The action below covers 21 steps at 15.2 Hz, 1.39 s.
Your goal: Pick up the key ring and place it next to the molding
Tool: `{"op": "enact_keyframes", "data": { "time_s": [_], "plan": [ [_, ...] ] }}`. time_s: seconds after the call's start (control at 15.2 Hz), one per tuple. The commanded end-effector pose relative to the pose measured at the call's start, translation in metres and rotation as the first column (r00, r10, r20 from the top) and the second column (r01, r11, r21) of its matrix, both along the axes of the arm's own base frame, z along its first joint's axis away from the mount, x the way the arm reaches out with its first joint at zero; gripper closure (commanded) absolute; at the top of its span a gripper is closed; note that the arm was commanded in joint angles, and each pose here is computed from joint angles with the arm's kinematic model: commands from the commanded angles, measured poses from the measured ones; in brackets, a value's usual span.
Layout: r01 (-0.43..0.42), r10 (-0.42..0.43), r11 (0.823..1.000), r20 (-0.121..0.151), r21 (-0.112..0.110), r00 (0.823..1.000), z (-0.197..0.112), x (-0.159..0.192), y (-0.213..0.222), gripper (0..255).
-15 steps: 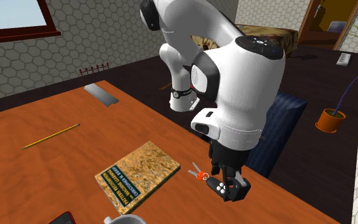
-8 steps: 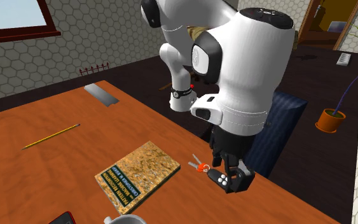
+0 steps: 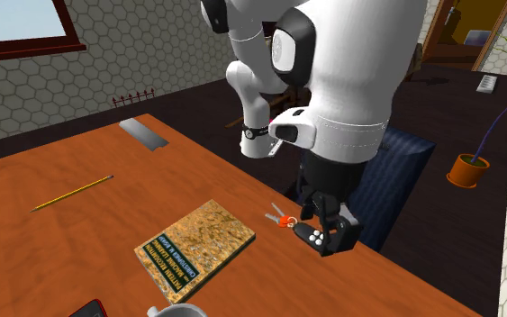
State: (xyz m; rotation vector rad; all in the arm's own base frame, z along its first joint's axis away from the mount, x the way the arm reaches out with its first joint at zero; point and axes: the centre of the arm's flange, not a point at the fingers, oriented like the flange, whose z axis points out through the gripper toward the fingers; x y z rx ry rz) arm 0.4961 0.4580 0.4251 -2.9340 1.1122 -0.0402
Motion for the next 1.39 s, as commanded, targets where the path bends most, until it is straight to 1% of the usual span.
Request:
{"op": "enact_keyframes", "data": {
  "time_s": [0.0,1.32],
  "plan": [
    [0.0,0.0,1.0,0.0,0.0,1.0,0.001,-0.003,-0.02,255],
    [0.0,0.0,1.0,0.0,0.0,1.0,0.001,-0.042,-0.281,255]
  ]
}}
